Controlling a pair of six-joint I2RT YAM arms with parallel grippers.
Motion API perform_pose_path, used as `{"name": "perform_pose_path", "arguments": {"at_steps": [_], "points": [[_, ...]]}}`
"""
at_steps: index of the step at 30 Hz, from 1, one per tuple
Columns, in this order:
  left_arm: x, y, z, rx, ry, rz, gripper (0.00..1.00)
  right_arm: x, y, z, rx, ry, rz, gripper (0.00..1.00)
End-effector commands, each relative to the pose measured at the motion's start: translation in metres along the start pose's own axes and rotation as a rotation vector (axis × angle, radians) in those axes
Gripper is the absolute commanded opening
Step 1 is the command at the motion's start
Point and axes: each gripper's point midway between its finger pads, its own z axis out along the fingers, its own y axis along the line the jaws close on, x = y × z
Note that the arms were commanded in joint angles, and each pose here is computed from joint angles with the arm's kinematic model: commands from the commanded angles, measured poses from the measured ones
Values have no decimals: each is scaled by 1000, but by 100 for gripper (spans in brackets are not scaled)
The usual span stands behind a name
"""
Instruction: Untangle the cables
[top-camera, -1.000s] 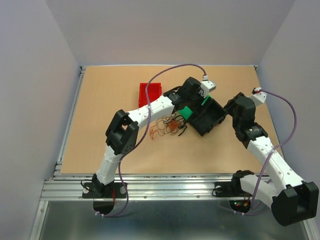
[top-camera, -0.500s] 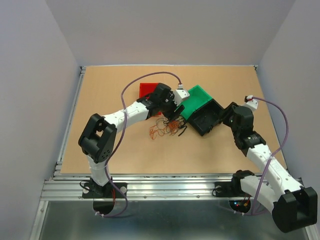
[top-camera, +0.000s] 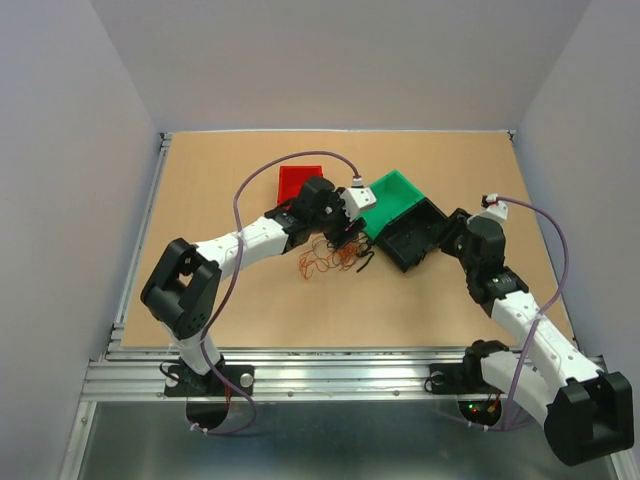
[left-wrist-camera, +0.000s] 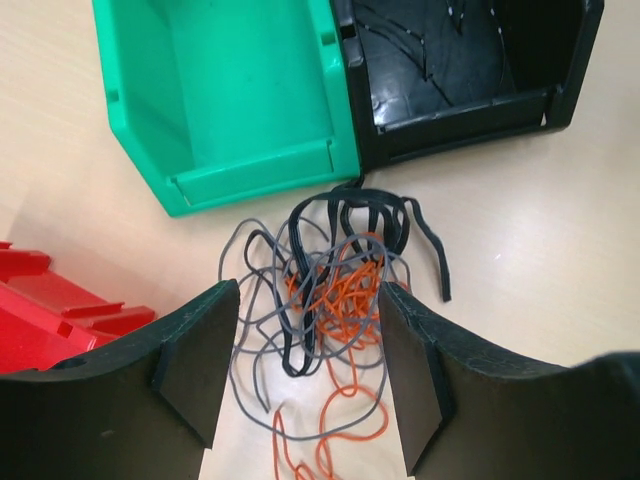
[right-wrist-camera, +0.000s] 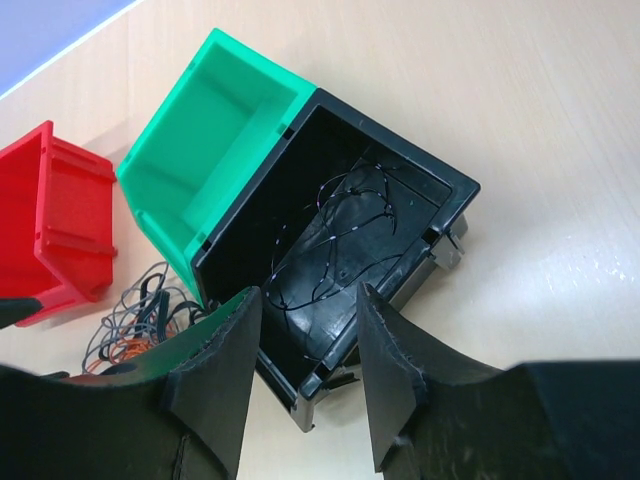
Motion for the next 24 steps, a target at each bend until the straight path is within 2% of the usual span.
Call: {"name": "perform_pose_path", "arguments": {"at_steps": [1, 11, 18, 19, 22, 24], "points": [[-24, -3, 13, -17, -72, -42, 68, -8, 4, -4, -41, -52, -1, 49], [-19, -33, 52, 28, -31, -63, 65, -9, 1, -8, -32, -74, 29, 49], [-14, -31, 65, -2, -18, -68, 64, -6, 0, -4, -26, -69, 44, 49], [-15, -30, 67, -2, -19, -68, 59, -7, 1, -4, -27, -70, 44, 49], [-10, -28, 75, -13, -3, -68, 34, -7, 1, -3, -27, -74, 51, 49], [-9, -26, 76, -21, 2, -59, 23, -6, 1, -2, -29, -73, 54, 49]]}}
